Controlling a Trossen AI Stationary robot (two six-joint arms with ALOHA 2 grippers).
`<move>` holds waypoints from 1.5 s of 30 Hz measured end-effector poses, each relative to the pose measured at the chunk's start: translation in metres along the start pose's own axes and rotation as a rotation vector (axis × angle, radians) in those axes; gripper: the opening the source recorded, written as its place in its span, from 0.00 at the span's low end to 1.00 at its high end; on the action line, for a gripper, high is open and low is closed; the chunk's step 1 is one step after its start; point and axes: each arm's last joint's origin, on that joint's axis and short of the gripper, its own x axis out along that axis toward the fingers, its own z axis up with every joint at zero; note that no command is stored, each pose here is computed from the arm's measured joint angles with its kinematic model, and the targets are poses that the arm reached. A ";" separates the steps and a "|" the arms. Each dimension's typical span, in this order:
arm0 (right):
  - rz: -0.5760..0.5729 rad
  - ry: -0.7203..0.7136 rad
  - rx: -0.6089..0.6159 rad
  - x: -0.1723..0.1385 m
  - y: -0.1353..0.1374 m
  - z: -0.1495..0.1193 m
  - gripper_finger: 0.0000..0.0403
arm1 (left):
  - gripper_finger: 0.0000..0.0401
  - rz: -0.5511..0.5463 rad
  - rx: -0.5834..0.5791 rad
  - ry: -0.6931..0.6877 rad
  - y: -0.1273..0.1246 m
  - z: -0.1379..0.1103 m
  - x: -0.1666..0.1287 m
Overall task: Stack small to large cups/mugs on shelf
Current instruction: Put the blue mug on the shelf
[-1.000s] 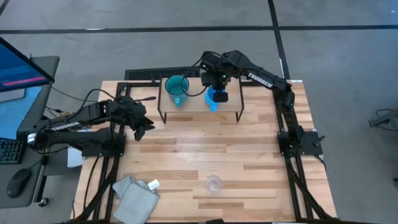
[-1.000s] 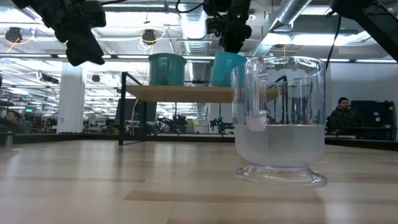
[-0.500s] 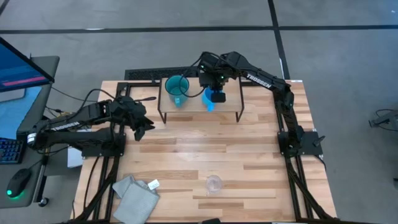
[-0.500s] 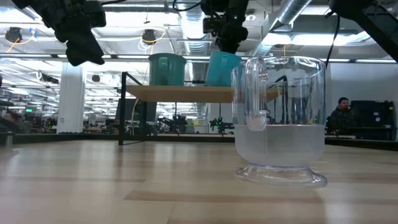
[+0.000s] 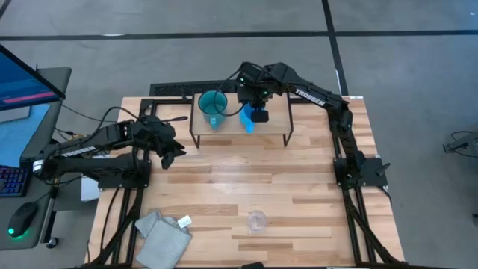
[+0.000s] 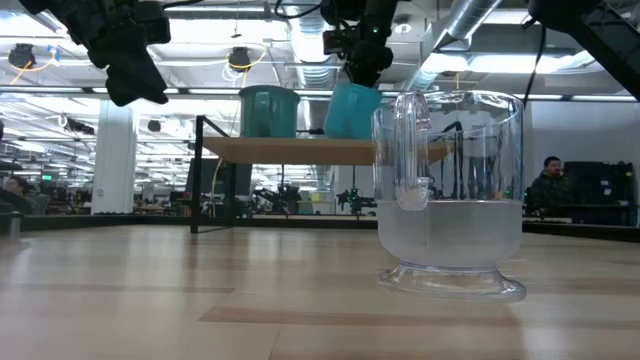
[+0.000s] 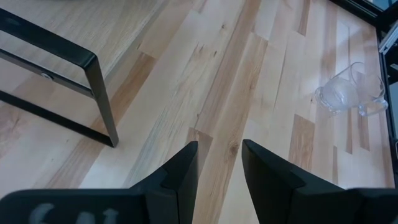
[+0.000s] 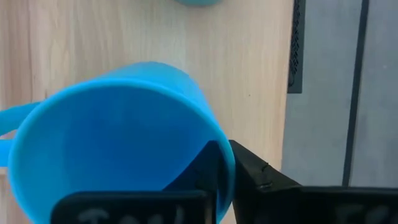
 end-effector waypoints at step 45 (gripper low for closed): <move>-0.132 -0.053 -0.047 -0.001 -0.007 0.009 0.31 | 0.28 0.000 0.000 0.000 0.000 0.000 0.000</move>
